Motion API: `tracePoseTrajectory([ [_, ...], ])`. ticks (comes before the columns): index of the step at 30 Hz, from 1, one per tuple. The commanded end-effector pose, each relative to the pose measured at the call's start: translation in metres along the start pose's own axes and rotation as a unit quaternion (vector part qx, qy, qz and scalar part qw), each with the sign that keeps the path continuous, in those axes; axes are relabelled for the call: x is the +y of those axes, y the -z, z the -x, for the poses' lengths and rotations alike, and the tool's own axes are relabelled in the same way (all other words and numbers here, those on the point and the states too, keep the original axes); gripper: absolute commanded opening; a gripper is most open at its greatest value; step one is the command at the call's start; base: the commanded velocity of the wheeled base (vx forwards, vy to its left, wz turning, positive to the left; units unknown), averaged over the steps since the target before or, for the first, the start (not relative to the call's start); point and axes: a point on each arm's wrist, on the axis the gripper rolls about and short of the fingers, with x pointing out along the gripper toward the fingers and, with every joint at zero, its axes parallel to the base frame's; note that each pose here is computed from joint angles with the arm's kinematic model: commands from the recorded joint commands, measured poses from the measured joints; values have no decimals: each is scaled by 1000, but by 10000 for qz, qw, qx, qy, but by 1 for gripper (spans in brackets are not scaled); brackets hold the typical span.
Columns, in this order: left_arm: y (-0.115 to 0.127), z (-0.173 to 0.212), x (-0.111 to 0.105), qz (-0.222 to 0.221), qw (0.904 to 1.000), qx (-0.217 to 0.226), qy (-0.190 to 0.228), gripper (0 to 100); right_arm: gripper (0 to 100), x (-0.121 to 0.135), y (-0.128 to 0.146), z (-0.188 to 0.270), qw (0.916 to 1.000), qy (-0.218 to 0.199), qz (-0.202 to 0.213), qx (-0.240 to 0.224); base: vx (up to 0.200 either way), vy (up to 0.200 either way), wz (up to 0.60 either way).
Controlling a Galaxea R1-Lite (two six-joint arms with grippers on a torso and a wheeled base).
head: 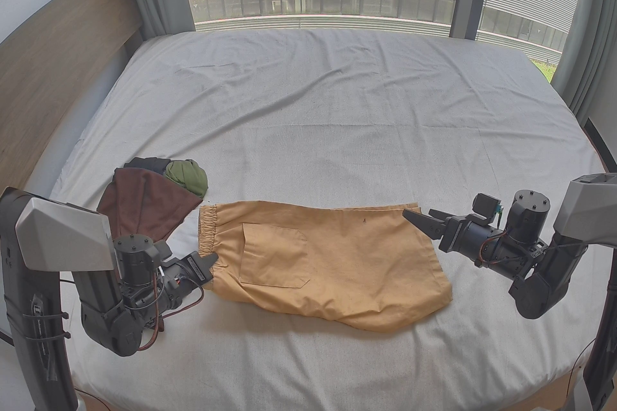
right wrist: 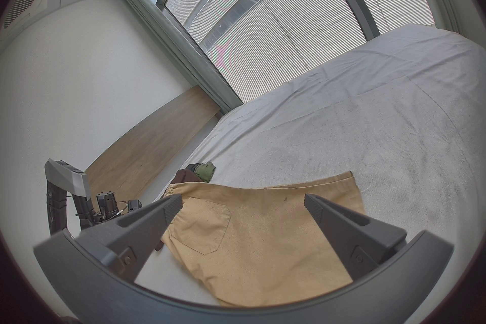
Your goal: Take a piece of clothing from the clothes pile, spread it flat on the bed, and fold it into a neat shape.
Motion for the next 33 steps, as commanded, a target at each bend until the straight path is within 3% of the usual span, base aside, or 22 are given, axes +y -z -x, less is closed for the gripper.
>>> tracePoseTrajectory([
  [1,-6,5,5,47,10000,-57,-59,0,100,0,2,-1,10000,-4,-9,26,0,0,0],
  [7,-9,9,1,36,9999,-106,-10,0,100,0,2,-1,10000,-8,-11,35,0,0,0],
  [21,-7,-3,-54,-240,9950,-229,942,0,100,0,6,-2,9999,-5,-41,97,0,0,0],
  [33,-6,-17,-100,-420,9829,-422,1744,0,100,0,6,-2,10000,-11,-35,84,0,0,0],
])
